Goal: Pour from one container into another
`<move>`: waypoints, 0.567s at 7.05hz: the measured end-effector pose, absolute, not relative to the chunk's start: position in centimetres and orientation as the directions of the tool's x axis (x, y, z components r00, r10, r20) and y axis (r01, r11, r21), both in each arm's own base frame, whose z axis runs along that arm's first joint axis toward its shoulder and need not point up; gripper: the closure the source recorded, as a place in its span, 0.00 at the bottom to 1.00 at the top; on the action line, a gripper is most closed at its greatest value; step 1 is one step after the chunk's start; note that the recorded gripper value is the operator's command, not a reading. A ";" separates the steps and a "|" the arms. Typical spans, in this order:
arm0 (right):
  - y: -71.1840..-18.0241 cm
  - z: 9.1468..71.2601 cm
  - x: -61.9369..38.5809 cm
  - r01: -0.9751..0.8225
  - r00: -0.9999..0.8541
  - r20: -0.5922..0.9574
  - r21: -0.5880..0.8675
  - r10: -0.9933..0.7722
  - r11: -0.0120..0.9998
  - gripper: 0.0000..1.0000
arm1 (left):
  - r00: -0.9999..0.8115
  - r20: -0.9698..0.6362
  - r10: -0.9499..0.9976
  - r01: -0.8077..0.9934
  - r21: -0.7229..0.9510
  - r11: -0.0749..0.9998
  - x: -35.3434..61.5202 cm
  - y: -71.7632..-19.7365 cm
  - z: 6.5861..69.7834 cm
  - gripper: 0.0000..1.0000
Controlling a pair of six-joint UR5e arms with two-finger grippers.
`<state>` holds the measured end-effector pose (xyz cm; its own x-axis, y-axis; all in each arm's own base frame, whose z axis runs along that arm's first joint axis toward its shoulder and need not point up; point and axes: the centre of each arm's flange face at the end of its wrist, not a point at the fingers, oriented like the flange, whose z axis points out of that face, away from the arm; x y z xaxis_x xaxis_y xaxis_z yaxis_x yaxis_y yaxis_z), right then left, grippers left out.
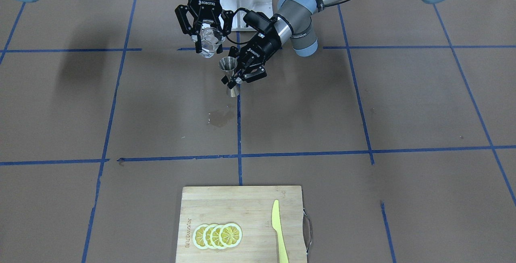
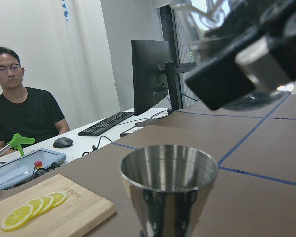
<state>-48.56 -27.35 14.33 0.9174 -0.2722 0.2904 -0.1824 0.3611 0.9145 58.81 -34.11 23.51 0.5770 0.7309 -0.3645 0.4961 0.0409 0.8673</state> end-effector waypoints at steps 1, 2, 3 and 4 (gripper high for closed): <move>-27.4 14.3 -48.5 -0.157 0.923 0.265 0.922 -0.280 0.354 1.00 | 0.577 -0.365 0.731 0.497 0.867 0.041 58.8 -34.1 23.5 1.00; -27.4 14.3 -48.5 -0.130 0.929 0.238 0.927 -0.282 0.352 1.00 | 0.576 -0.365 0.732 0.497 0.867 0.041 58.8 -34.1 23.4 1.00; -27.4 14.3 -48.5 -0.102 0.937 0.208 0.931 -0.280 0.350 1.00 | 0.575 -0.366 0.732 0.499 0.866 0.042 58.8 -34.0 23.4 1.00; -27.4 14.3 -48.5 -0.075 0.943 0.178 0.936 -0.280 0.345 1.00 | 0.575 -0.367 0.732 0.499 0.865 0.041 58.8 -34.0 23.4 1.00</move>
